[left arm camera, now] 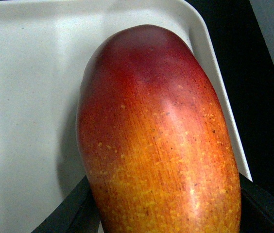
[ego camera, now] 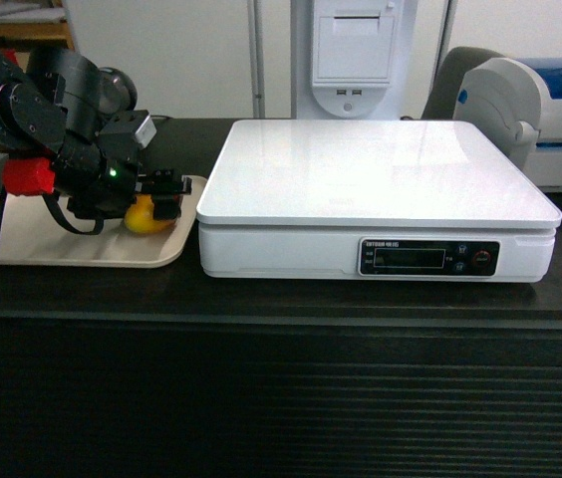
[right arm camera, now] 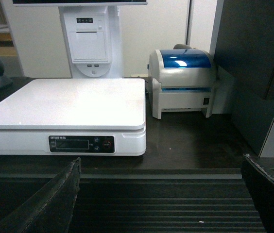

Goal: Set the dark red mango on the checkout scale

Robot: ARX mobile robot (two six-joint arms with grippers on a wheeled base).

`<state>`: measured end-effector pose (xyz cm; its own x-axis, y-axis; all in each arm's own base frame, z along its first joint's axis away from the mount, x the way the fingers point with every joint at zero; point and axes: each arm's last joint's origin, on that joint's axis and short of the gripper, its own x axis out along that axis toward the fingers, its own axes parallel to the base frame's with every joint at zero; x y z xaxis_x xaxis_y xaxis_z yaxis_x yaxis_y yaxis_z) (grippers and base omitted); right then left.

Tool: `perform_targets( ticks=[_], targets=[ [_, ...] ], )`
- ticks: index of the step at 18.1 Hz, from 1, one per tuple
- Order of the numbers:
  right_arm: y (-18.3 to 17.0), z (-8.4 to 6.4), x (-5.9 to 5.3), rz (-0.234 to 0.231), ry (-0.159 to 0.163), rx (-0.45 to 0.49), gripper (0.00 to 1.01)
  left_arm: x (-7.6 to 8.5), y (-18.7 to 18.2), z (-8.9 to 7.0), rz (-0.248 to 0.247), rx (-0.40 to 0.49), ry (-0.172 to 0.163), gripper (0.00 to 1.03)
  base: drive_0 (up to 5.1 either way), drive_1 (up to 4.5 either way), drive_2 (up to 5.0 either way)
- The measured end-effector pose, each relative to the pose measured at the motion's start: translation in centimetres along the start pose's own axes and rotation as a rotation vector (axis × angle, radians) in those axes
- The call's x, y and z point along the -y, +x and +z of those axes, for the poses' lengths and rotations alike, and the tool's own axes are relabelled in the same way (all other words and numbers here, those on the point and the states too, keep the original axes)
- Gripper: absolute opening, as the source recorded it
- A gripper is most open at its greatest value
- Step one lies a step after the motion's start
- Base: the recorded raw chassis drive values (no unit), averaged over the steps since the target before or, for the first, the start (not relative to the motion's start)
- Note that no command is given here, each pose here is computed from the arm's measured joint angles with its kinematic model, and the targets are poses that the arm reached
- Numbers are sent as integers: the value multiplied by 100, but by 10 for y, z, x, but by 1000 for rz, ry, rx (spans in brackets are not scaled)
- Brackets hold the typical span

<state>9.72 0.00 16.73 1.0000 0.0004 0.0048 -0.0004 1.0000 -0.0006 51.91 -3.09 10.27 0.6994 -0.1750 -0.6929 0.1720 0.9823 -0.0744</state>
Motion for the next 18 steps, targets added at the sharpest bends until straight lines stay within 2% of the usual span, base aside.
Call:
perform_targets(
  ticks=[2, 6, 8, 10, 11, 13, 15, 18],
  targets=[
    [0, 0, 0, 0, 0, 0, 98, 0, -1, -1, 1, 6, 3, 59, 0, 0, 0],
    [0, 0, 0, 0, 0, 0, 98, 0, -22, -6, 7, 1, 8, 58, 0, 0, 0],
    [0, 0, 0, 0, 0, 0, 98, 3, -44, 3, 4, 47, 20, 58, 0, 0, 0],
    [0, 0, 0, 0, 0, 0, 98, 11, -76, 19, -7, 124, 21, 58, 0, 0, 0],
    [0, 0, 0, 0, 0, 0, 98, 20, -93, 27, -20, 162, 27, 58, 0, 0, 0],
    [0, 0, 0, 0, 0, 0, 98, 48, -115, 35, -66, 207, 49, 58, 0, 0, 0],
    [0, 0, 0, 0, 0, 0, 98, 90, -126, 36, -132, 234, 101, 58, 0, 0, 0],
    [0, 0, 0, 0, 0, 0, 98, 147, -129, 29, -202, 229, 176, 58, 0, 0, 0]
  ],
)
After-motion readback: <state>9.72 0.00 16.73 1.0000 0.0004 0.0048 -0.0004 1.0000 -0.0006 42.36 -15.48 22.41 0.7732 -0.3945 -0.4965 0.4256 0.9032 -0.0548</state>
